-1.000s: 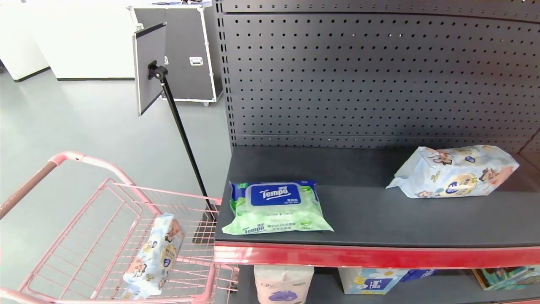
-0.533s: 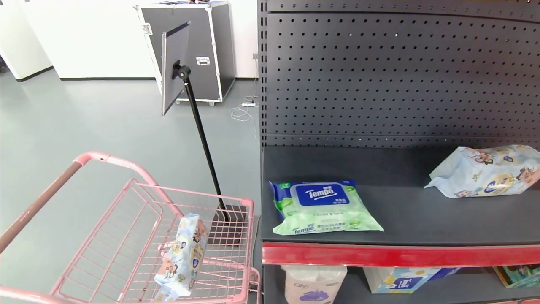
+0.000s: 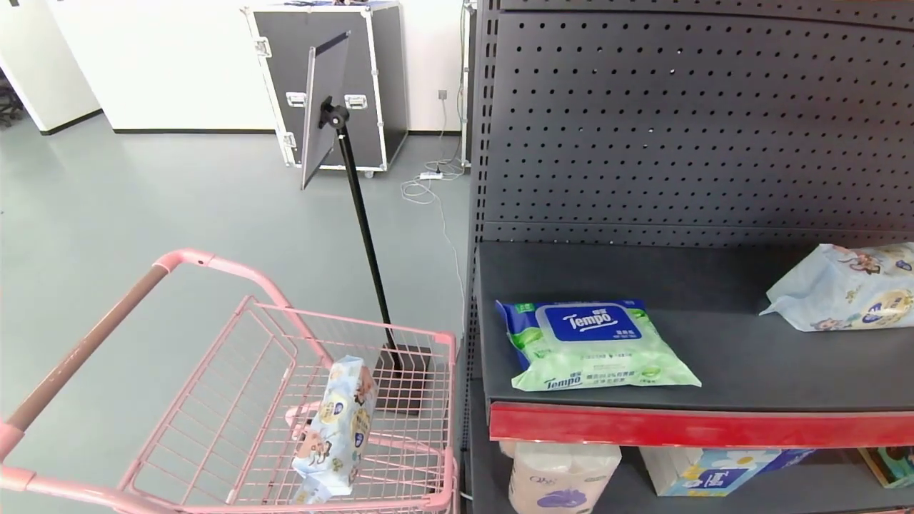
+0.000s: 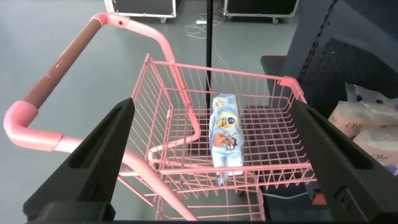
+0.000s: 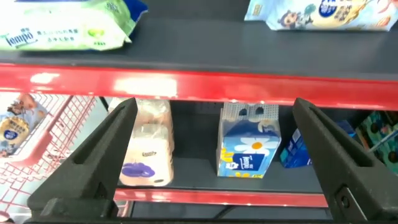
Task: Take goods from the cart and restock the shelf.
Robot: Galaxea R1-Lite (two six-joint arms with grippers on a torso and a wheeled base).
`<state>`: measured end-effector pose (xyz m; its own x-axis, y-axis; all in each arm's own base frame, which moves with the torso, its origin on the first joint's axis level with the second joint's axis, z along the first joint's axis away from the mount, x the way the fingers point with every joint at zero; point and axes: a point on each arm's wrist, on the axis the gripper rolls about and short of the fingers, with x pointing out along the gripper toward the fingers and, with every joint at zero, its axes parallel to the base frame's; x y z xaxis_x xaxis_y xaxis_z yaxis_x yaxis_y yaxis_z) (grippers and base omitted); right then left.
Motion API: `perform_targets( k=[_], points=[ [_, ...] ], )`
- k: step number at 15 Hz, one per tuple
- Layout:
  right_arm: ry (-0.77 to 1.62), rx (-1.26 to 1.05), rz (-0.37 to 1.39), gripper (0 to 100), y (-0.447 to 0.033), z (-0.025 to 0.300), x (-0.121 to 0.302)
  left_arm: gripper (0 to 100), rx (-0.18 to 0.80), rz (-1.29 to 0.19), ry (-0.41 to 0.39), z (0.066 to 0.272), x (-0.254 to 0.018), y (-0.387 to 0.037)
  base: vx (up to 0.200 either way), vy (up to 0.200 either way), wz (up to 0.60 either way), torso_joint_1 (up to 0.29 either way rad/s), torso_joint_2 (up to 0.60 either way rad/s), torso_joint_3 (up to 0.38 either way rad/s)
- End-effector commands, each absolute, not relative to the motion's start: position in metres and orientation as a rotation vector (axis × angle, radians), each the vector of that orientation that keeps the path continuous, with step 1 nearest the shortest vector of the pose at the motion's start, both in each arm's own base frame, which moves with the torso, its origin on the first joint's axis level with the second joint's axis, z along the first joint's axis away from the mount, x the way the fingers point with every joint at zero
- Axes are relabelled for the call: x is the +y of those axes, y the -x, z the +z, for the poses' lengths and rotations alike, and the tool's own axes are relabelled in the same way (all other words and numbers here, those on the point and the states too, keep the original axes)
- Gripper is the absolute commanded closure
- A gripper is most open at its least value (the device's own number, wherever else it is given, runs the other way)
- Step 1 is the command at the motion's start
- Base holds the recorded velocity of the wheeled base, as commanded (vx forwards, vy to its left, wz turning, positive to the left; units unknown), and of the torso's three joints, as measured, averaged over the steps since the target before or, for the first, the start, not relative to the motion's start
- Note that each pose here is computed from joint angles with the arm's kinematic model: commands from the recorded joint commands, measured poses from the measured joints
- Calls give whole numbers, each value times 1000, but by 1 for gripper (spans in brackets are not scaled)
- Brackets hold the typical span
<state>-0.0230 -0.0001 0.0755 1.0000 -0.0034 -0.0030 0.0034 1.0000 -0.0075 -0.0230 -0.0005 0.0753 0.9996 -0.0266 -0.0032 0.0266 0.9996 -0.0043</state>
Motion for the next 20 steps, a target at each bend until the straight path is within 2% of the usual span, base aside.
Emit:
perform_targets(
  k=[1,13,20],
  points=[
    [8,5,-3,0,23,75,0,0,5,-26,5,75,-1,23,0,0,0,-139,344,198],
    [3,3,-3,0,23,75,0,0,5,-26,5,75,-1,23,0,0,0,-143,375,227],
    [6,3,-5,0,23,75,0,0,3,-26,3,76,-1,23,0,0,0,-177,527,351]
  ],
)
